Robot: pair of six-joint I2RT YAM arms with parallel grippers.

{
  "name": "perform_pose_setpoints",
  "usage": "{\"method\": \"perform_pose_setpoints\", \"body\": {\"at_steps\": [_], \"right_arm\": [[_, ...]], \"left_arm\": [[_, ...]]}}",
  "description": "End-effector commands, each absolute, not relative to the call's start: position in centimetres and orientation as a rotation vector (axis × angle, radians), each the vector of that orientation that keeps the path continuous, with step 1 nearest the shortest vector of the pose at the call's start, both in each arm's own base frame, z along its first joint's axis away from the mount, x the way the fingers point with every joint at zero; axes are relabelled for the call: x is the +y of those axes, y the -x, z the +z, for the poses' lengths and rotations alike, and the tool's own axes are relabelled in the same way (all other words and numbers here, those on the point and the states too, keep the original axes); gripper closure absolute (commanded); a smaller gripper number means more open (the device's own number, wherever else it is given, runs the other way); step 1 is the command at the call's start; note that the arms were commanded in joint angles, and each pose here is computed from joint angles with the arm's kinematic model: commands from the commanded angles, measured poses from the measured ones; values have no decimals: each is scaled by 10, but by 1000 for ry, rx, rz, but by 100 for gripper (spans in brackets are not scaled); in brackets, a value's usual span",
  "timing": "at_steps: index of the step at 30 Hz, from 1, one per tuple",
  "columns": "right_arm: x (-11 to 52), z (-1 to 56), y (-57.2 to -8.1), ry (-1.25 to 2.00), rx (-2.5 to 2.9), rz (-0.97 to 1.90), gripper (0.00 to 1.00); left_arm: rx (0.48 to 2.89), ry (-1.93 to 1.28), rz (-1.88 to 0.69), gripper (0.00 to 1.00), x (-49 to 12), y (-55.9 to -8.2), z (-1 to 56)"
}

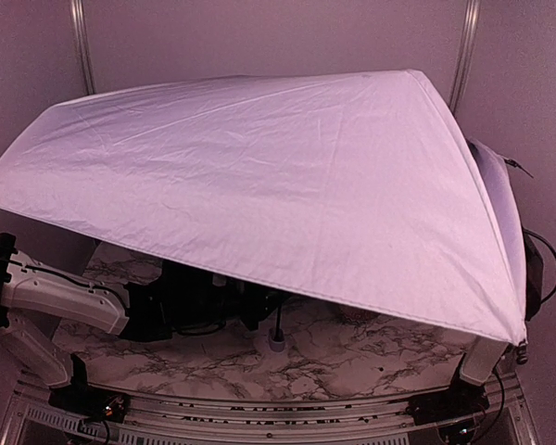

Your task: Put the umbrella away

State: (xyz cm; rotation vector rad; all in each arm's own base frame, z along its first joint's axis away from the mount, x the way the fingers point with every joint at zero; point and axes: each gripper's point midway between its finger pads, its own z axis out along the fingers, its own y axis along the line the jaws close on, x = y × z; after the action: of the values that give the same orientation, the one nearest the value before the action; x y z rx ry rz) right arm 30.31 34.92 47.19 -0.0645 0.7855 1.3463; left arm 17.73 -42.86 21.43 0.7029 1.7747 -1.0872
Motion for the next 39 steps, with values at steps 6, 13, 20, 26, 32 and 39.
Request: {"method": "perform_pose_setpoints", "body": {"at_steps": [6,13,20,26,32,39], "right_arm": [[364,475,-302,102,795,1390,51],[366,473,-303,104,807,1387,54],[363,479,-301,116,787,1364,50],[361,485,-299,120,770,1354,51],[360,486,-298,123,771,1347,55],[359,487,-296,128,762,1331,65]], "left_arm": [[1612,-672,-1155,100,-438,-178,264],[1611,-670,-1148,100,-436,-178,264],[1613,-675,-1147,100,-436,-177,263],[1613,-678,-1146,100,-436,-177,262],[1608,-680,-1149,100,-436,-176,264],[1611,-686,-1151,100,-436,-175,262]]}}
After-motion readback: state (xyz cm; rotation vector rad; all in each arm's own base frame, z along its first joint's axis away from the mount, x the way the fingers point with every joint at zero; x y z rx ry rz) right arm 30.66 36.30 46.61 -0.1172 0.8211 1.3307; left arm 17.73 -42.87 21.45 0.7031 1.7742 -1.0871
